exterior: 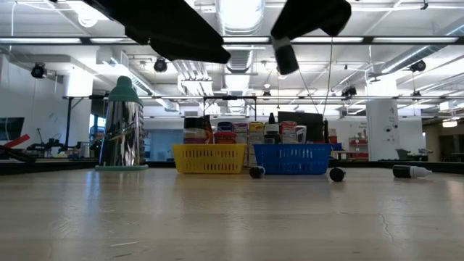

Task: Pick & Place Kitchen Items
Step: Put the small black food coloring bottle into the blue bin

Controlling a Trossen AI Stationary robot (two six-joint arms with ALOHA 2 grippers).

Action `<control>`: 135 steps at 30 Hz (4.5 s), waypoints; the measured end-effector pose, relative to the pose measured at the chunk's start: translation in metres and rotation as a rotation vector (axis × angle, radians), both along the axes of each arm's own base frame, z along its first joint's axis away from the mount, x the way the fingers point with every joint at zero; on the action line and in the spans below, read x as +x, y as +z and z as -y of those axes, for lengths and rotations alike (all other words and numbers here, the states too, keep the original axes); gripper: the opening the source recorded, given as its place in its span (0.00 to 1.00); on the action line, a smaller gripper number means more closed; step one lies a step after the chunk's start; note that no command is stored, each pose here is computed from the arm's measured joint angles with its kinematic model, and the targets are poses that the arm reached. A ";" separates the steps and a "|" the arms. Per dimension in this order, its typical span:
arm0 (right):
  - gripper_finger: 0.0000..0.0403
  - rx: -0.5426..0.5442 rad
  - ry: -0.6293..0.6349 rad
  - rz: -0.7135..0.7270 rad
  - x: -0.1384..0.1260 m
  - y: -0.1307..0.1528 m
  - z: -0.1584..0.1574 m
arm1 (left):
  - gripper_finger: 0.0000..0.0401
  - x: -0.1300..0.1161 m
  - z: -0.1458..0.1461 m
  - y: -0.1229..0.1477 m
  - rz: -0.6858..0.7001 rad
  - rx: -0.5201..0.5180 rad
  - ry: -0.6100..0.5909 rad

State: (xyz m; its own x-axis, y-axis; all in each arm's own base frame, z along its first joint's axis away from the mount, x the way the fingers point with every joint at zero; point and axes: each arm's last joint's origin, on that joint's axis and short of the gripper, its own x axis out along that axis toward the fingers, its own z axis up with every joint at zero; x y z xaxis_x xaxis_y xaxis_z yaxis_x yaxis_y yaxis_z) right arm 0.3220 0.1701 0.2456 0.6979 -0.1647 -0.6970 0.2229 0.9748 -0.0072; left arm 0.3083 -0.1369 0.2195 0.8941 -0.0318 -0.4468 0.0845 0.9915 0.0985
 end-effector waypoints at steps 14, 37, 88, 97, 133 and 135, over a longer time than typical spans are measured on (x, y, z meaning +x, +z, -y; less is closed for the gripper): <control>0.14 -0.088 -0.057 -0.046 -0.005 -0.004 0.014 | 0.59 -0.042 -0.025 0.000 0.123 -0.028 0.170; 0.13 -0.044 -0.275 0.215 -0.054 -0.049 0.130 | 0.60 -0.058 -0.033 0.002 0.191 -0.060 0.172; 0.15 -0.108 -0.645 0.272 -0.045 -0.129 0.195 | 0.59 -0.059 -0.033 0.006 0.220 -0.078 0.174; 0.15 -0.076 -0.643 0.266 -0.045 -0.130 0.200 | 0.59 -0.059 -0.033 0.006 0.220 -0.078 0.174; 0.25 -0.032 -0.622 0.240 -0.046 -0.131 0.212 | 0.59 -0.059 -0.034 0.006 0.220 -0.077 0.174; 0.25 -0.032 -0.622 0.240 -0.046 -0.131 0.212 | 0.59 -0.059 -0.034 0.006 0.220 -0.077 0.174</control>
